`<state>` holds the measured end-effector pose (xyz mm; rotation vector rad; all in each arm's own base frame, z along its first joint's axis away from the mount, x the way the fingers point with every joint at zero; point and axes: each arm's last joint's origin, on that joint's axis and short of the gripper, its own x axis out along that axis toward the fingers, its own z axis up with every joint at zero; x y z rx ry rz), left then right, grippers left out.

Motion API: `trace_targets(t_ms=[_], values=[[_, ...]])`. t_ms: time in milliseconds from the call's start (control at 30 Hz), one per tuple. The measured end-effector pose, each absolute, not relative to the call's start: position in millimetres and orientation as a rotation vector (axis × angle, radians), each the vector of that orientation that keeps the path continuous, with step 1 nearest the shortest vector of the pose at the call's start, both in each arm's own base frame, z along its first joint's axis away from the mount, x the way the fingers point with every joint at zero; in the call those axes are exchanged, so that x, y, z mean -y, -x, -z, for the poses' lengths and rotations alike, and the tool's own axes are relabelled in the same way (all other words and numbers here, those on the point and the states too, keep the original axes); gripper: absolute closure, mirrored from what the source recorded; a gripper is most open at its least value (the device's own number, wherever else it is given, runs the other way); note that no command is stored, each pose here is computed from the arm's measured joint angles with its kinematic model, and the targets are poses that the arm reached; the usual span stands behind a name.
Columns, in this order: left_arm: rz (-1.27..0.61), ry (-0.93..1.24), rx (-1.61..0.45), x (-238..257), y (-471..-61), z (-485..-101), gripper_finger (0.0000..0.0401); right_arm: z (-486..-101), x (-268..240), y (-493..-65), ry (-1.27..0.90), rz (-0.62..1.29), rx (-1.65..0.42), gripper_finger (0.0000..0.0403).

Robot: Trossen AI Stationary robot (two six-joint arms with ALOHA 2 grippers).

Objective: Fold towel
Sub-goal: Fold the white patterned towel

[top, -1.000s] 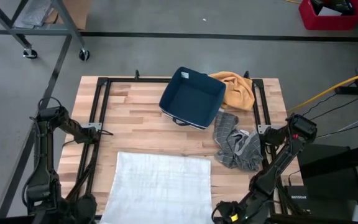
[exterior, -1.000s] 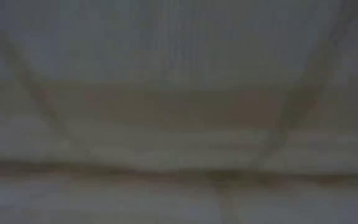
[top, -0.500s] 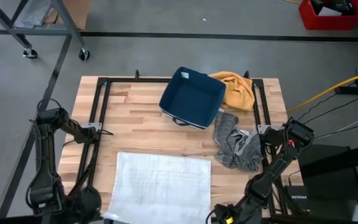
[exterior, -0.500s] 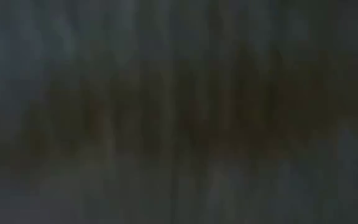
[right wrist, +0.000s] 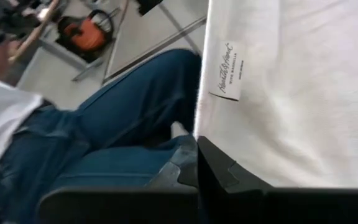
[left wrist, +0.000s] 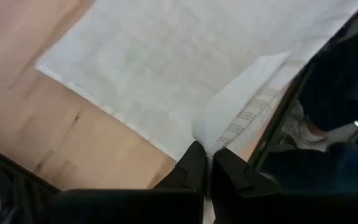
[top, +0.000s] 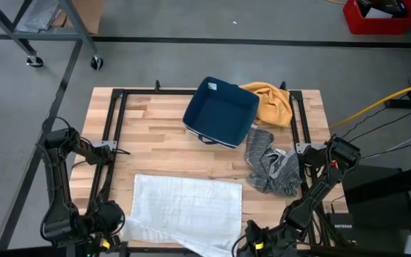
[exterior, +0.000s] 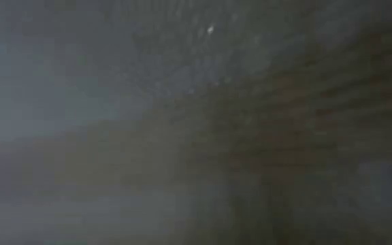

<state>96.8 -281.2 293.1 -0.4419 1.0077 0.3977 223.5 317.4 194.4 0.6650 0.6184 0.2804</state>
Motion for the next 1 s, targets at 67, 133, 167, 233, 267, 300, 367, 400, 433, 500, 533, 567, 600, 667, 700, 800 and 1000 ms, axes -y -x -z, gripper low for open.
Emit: trace_targets(t_ms=[67, 133, 167, 233, 267, 300, 367, 400, 433, 500, 533, 567, 600, 667, 700, 800, 1000], values=[[-0.409, 0.429, -1.007, 280, -96, -293, 0.0401, -199, -312, -221, -0.633, -0.230, -0.609, 0.0403], [-0.417, 0.425, -1.006, 279, -97, -293, 0.0401, -204, -305, -218, -0.588, -0.180, -0.620, 0.0403], [-0.423, 0.422, -1.004, 278, -98, -293, 0.0401, -206, -301, -216, -0.567, -0.156, -0.625, 0.0403], [-0.434, 0.417, -1.001, 276, -100, -293, 0.0401, -209, -294, -212, -0.519, -0.109, -0.637, 0.0403], [-0.442, 0.417, -0.999, 275, -101, -293, 0.0401, -210, -290, -211, -0.501, -0.089, -0.641, 0.0403], [-0.453, 0.415, -0.998, 274, -103, -293, 0.0401, -211, -287, -212, -0.488, -0.072, -0.650, 0.0403], [-0.470, 0.408, -0.999, 271, -106, -293, 0.0401, -212, -280, -212, -0.466, -0.044, -0.677, 0.0403], [-0.475, 0.398, -1.000, 271, -107, -293, 0.0401, -211, -277, -213, -0.460, -0.024, -0.690, 0.0403], [-0.486, 0.386, -1.000, 269, -109, -293, 0.0401, -209, -274, -214, -0.449, -0.001, -0.706, 0.0403], [-0.515, 0.366, -1.000, 266, -113, -292, 0.0401, -205, -266, -216, -0.424, 0.050, -0.741, 0.0403], [-0.531, 0.355, -1.000, 264, -115, -291, 0.0401, -203, -262, -217, -0.406, 0.071, -0.761, 0.0403], [-0.546, 0.343, -1.000, 263, -116, -290, 0.0401, -201, -258, -218, -0.387, 0.090, -0.781, 0.0403], [-0.561, 0.331, -0.999, 262, -118, -289, 0.0401, -200, -254, -219, -0.372, 0.108, -0.801, 0.0403], [-0.586, 0.315, -0.997, 260, -122, -287, 0.0401, -197, -247, -220, -0.336, 0.143, -0.834, 0.0403], [-0.597, 0.309, -0.997, 259, -123, -287, 0.0401, -197, -244, -220, -0.323, 0.157, -0.847, 0.0403], [-0.618, 0.298, -0.995, 258, -128, -285, 0.0401, -194, -237, -220, -0.292, 0.182, -0.902, 0.0403], [-0.619, 0.221, -1.015, 260, -138, -275, 0.0401, -191, -230, -217, -0.241, 0.213, -0.985, 0.0403]])
